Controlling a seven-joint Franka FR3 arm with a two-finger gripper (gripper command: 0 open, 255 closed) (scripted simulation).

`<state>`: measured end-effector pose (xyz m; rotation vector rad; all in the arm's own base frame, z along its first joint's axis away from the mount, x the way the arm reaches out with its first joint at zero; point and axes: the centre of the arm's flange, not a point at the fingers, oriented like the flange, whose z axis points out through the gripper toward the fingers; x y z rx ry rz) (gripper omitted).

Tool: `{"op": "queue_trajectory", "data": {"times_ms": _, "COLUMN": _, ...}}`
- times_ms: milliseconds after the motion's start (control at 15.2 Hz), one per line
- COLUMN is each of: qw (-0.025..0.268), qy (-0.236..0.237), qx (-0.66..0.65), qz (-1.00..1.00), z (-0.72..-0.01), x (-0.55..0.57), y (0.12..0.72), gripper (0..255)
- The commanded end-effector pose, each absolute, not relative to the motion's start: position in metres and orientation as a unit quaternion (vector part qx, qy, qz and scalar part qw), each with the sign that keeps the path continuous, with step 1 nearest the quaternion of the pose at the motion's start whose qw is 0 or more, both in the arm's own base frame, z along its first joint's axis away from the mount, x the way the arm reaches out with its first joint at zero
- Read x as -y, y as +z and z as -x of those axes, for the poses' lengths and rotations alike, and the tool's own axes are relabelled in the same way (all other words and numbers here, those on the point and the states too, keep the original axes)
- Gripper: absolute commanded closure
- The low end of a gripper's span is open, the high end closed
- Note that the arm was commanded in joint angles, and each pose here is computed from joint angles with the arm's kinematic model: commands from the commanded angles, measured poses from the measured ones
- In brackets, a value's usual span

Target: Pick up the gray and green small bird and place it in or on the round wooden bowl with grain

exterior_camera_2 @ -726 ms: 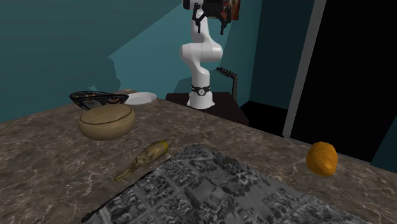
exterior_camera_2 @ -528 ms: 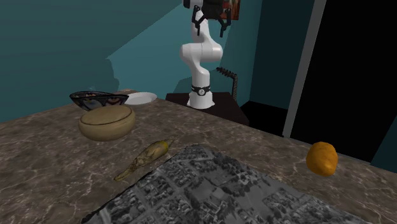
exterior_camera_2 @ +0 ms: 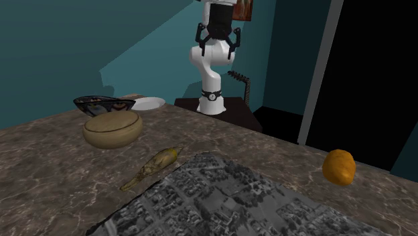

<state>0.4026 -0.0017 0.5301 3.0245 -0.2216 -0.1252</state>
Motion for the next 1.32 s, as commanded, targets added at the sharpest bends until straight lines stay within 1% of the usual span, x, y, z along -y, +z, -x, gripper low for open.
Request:
{"op": "queue_trajectory", "data": {"times_ms": 0, "qw": 0.058, "qy": -0.045, "qx": 0.088, "qz": -0.993, "z": -0.426, "x": 0.006, "y": 0.514, "gripper": 0}}
{"op": "queue_trajectory", "data": {"times_ms": 1254, "qw": 0.1, "qy": -0.088, "qx": 0.229, "qz": -0.964, "z": -0.608, "x": 0.112, "y": 0.36, "gripper": 0}}
